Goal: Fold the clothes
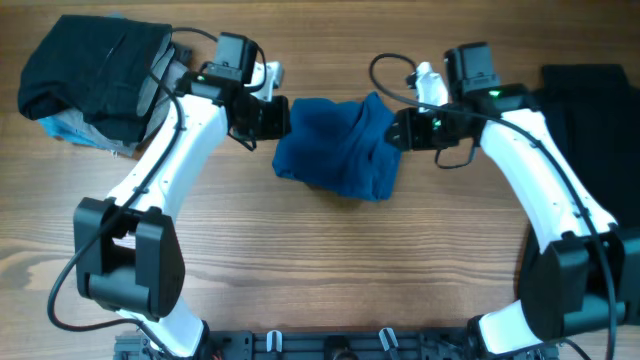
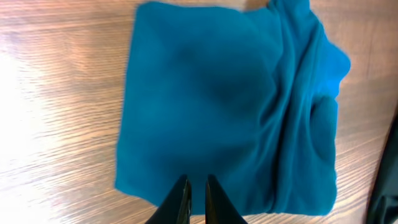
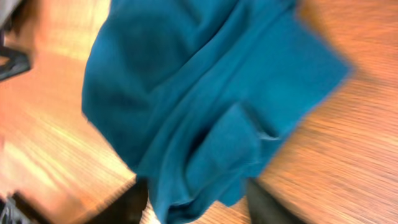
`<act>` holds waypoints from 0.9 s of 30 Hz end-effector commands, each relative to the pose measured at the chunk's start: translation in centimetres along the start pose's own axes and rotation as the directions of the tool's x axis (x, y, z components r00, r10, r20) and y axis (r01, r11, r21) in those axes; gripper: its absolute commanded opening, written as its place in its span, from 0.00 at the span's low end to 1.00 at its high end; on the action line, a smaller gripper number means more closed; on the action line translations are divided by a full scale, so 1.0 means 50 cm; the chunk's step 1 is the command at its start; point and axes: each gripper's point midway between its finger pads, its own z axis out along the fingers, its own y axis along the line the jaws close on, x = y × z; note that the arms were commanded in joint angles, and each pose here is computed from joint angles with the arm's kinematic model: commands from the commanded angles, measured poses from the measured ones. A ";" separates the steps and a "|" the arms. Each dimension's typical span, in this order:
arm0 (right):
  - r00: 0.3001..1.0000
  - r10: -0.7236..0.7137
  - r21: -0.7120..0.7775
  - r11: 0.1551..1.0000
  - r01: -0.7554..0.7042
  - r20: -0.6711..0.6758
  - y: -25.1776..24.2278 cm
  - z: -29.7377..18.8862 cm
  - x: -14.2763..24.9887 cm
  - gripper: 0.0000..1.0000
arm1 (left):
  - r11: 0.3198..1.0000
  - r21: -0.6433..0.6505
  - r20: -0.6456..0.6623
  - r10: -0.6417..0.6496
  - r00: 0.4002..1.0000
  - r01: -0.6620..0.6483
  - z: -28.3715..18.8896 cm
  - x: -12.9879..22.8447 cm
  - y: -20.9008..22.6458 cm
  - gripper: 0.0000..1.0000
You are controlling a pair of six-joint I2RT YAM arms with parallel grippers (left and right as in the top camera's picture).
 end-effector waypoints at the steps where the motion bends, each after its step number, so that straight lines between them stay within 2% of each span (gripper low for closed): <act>1: 0.985 0.038 -0.011 0.999 -0.040 -0.167 -0.002 0.091 0.077 0.69 | 1.000 0.021 -0.075 0.025 0.997 -0.024 0.066 0.054 -0.003 0.10; 2: 0.977 0.048 -0.011 0.999 -0.052 -0.210 -0.009 0.118 0.102 0.63 | 1.000 0.017 -0.092 0.025 0.995 -0.023 0.088 0.068 0.004 0.10; 4: 0.957 0.076 0.008 0.997 -0.077 -0.282 -0.025 0.149 0.142 0.12 | 1.000 0.006 -0.126 0.012 0.992 -0.011 0.126 0.093 0.025 0.07; 5: 0.947 0.121 0.074 0.992 -0.103 -0.298 -0.048 0.145 0.152 0.04 | 1.000 -0.010 -0.153 -0.001 0.988 0.000 0.144 0.109 0.041 0.06; 8: 0.911 0.311 0.343 0.915 -0.210 -0.272 -0.129 0.080 0.178 0.05 | 0.996 -0.089 -0.193 -0.026 0.981 0.009 0.165 0.129 0.078 0.04; 10: 0.897 0.335 0.371 0.903 -0.218 -0.289 -0.139 0.060 0.194 0.48 | 0.993 -0.114 -0.186 -0.025 0.982 0.004 0.165 0.127 0.087 0.04; 12: 0.890 0.357 0.397 0.889 -0.229 -0.285 -0.155 0.048 0.198 0.47 | 0.993 -0.117 -0.186 -0.028 0.982 0.007 0.165 0.127 0.088 0.04; 14: 0.887 0.385 0.398 0.878 -0.267 -0.255 -0.170 0.029 0.179 0.17 | 0.993 -0.117 -0.187 -0.029 0.982 0.007 0.165 0.128 0.088 0.04; 15: 0.894 0.379 0.368 0.887 -0.278 -0.238 -0.167 0.019 0.162 0.18 | 0.993 -0.116 -0.187 -0.029 0.982 0.007 0.165 0.128 0.088 0.04; 16: 0.917 0.331 0.314 0.915 -0.254 -0.221 -0.158 0.014 0.139 0.46 | 0.994 -0.109 -0.191 -0.030 0.981 0.009 0.164 0.129 0.085 0.04; 17: 0.939 0.280 0.255 0.940 -0.226 -0.200 -0.146 0.018 0.118 0.64 | 0.995 -0.101 -0.193 -0.030 0.981 0.011 0.163 0.129 0.081 0.04; 18: 0.966 0.193 0.155 0.974 -0.167 -0.170 -0.122 0.030 0.087 0.74 | 0.997 -0.080 -0.193 -0.029 0.981 0.014 0.159 0.126 0.072 0.04; 19: 0.976 0.158 0.098 0.985 -0.144 -0.151 -0.106 0.038 0.072 0.73 | 0.998 -0.066 -0.186 -0.027 0.982 0.015 0.153 0.120 0.065 0.04; 20: 0.987 0.096 0.008 0.995 -0.096 -0.127 -0.078 0.051 0.058 0.48 | 0.999 -0.038 -0.168 -0.024 0.985 0.018 0.141 0.105 0.053 0.06; 21: 0.988 0.089 -0.004 0.996 -0.090 -0.123 -0.070 0.067 0.061 0.14 | 1.000 -0.004 -0.135 -0.021 0.991 0.021 0.120 0.080 0.039 0.08; 22: 0.983 0.108 0.004 0.994 -0.108 -0.146 -0.069 0.087 0.079 0.06 | 1.000 0.021 -0.103 -0.018 0.994 0.020 0.102 0.059 0.030 0.08; 23: 0.975 0.128 0.019 0.992 -0.127 -0.184 -0.072 0.111 0.107 0.05 | 0.999 0.034 -0.081 -0.019 0.997 0.022 0.088 0.044 0.027 0.08; 25: 0.933 0.243 0.156 0.966 -0.207 -0.266 -0.119 0.156 0.185 0.04 | 0.999 0.040 -0.054 -0.032 0.998 0.034 0.071 0.027 0.035 0.09; 26: 0.898 0.342 0.265 0.926 -0.271 -0.276 -0.156 0.165 0.220 0.04 | 0.998 0.037 -0.058 -0.043 0.997 0.045 0.068 0.028 0.042 0.14; 27: 0.882 0.379 0.300 0.907 -0.295 -0.280 -0.169 0.167 0.236 0.04 | 0.997 0.054 -0.068 -0.047 0.997 0.051 0.067 0.033 0.038 0.29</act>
